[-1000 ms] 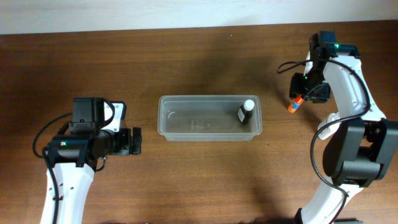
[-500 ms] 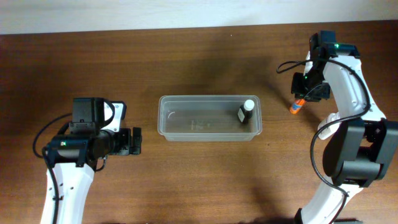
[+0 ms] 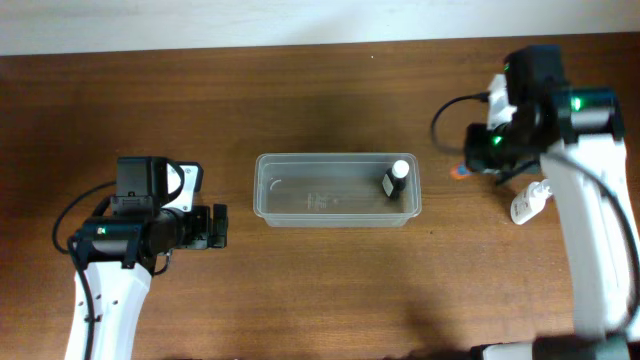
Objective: Pack container
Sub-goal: 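Place the orange tube into the container beside the dark bottle, then grasp the white spray bottle with the right gripper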
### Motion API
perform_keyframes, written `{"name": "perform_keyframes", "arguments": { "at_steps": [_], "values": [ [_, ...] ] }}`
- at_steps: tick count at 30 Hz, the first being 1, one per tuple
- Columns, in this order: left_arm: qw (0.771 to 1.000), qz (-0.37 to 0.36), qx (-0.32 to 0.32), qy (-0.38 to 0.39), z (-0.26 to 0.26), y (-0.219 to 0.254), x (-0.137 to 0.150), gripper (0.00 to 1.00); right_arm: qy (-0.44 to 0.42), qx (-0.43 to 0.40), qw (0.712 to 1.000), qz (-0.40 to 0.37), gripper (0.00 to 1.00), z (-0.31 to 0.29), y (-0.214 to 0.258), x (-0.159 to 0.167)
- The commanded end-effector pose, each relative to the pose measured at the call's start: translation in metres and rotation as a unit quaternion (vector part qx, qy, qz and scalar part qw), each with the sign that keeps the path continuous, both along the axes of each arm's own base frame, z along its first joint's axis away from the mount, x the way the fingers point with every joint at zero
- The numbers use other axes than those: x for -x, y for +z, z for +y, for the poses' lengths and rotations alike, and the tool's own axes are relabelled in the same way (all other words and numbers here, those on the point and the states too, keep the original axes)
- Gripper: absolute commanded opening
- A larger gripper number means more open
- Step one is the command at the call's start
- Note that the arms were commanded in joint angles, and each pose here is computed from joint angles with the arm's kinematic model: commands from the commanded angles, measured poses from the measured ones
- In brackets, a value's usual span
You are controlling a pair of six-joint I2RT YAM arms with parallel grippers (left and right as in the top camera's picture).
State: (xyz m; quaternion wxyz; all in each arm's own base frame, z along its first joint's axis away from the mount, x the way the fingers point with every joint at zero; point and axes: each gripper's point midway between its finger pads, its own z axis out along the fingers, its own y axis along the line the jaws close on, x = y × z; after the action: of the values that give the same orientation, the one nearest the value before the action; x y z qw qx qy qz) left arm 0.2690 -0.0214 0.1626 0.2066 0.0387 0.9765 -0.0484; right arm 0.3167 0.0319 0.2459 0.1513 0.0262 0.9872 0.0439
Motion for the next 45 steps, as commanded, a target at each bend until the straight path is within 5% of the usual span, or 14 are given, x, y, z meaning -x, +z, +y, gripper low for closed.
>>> {"name": "perform_keyframes", "arguments": {
  "at_steps": [1, 21, 22, 24, 26, 33, 36, 39, 45],
  "values": [
    [1.000, -0.012, 0.005, -0.011, -0.003, 0.008, -0.004, 1.00, 0.069, -0.018, 0.997, -0.022, 0.19, 0.046, 0.020, 0.021],
    [1.000, -0.011, 0.005, -0.011, -0.003, 0.008, -0.004, 1.00, 0.093, 0.014, 0.995, 0.046, 0.19, 0.083, -0.135, 0.011],
    [1.000, -0.011, 0.005, -0.011, -0.003, 0.008, -0.004, 1.00, 0.093, 0.014, 0.995, 0.045, 0.24, 0.084, -0.136, 0.009],
    [1.000, -0.011, 0.005, -0.011, -0.003, 0.008, -0.004, 1.00, 0.093, 0.013, 0.995, 0.043, 0.52, 0.085, -0.138, 0.007],
    [1.000, -0.011, 0.005, -0.011, -0.003, 0.008, -0.004, 1.00, 0.093, 0.013, 0.995, 0.041, 0.56, 0.085, -0.137, 0.006],
    [1.000, -0.011, 0.005, -0.011, -0.003, 0.008, -0.004, 1.00, 0.092, 0.008, 0.996, 0.014, 0.59, 0.087, -0.120, -0.003],
    [1.000, -0.011, 0.005, -0.011, -0.003, 0.008, -0.004, 1.00, 0.064, 0.043, 0.996, -0.045, 0.63, 0.071, -0.068, -0.019],
    [1.000, -0.011, 0.005, -0.011, -0.003, 0.008, -0.004, 1.00, -0.027, 0.066, 0.992, -0.107, 0.84, 0.029, 0.000, -0.033],
    [1.000, -0.011, 0.005, -0.011, -0.003, 0.008, -0.004, 1.00, -0.159, 0.077, 0.978, -0.113, 0.96, -0.066, 0.032, -0.033]
  ]
}}
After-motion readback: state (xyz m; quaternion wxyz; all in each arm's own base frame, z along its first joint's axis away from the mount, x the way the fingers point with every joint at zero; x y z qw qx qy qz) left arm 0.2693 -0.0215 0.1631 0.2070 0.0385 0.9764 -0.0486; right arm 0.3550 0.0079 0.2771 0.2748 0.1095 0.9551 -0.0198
